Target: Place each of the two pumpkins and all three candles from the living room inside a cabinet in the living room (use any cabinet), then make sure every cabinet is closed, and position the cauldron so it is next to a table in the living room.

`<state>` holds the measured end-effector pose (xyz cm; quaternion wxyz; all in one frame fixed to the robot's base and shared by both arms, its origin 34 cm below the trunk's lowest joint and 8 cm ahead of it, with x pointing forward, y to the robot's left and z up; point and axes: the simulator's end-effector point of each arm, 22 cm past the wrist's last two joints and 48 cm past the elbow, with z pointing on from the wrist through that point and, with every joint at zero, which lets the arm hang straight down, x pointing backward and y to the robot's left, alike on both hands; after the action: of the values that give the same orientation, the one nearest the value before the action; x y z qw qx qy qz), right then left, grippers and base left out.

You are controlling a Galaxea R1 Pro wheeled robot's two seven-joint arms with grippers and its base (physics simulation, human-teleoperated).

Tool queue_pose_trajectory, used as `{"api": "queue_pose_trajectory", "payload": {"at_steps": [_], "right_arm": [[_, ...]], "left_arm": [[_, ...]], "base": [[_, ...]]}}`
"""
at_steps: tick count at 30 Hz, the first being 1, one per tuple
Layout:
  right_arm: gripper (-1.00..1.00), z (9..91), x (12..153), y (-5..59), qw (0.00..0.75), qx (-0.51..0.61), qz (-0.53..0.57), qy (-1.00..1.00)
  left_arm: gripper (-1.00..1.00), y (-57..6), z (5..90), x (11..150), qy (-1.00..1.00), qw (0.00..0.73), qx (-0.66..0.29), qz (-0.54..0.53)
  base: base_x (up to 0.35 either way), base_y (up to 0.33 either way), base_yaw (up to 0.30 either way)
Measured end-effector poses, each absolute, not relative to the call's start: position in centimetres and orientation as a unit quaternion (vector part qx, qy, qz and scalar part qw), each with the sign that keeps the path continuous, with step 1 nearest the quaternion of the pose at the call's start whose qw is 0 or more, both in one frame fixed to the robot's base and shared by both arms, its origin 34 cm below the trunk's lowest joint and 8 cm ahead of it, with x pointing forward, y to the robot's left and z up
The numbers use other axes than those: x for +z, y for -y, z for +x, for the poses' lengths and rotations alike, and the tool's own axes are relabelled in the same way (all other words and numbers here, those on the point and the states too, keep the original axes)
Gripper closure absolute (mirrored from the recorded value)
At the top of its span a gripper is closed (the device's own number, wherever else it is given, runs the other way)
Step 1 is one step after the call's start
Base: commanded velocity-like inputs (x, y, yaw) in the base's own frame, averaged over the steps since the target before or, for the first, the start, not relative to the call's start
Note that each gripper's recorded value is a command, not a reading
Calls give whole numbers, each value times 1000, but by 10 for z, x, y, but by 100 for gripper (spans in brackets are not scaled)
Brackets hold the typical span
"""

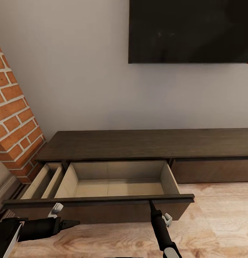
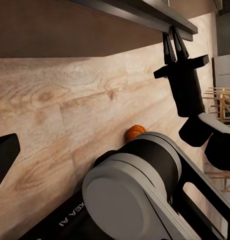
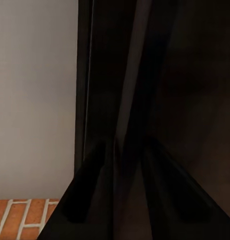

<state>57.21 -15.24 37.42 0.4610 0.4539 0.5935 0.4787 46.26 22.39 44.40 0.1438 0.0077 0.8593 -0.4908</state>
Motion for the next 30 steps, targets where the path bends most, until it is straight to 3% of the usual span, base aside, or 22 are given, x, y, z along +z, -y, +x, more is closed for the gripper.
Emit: {"api": "queue_pose_trajectory", "payload": {"at_steps": [7, 8, 20, 30], "right_arm": [[100, 573, 374, 152, 460, 480, 455, -593], [-100, 573, 374, 152, 460, 480, 455, -593], [-100, 572, 377, 146, 460, 486, 445, -595], [-100, 572, 377, 145, 458, 487, 444, -597]], "left_arm": [[-100, -224, 462, 444, -859, 143, -491, 8], [-100, -224, 462, 444, -859, 143, -491, 8], [-100, -224, 462, 444, -859, 144, -491, 8], [-100, -223, 462, 444, -859, 143, -492, 8]], "base": [[-23, 0, 0], [-104, 0, 0], [-69, 0, 0], [-288, 0, 0]]}}
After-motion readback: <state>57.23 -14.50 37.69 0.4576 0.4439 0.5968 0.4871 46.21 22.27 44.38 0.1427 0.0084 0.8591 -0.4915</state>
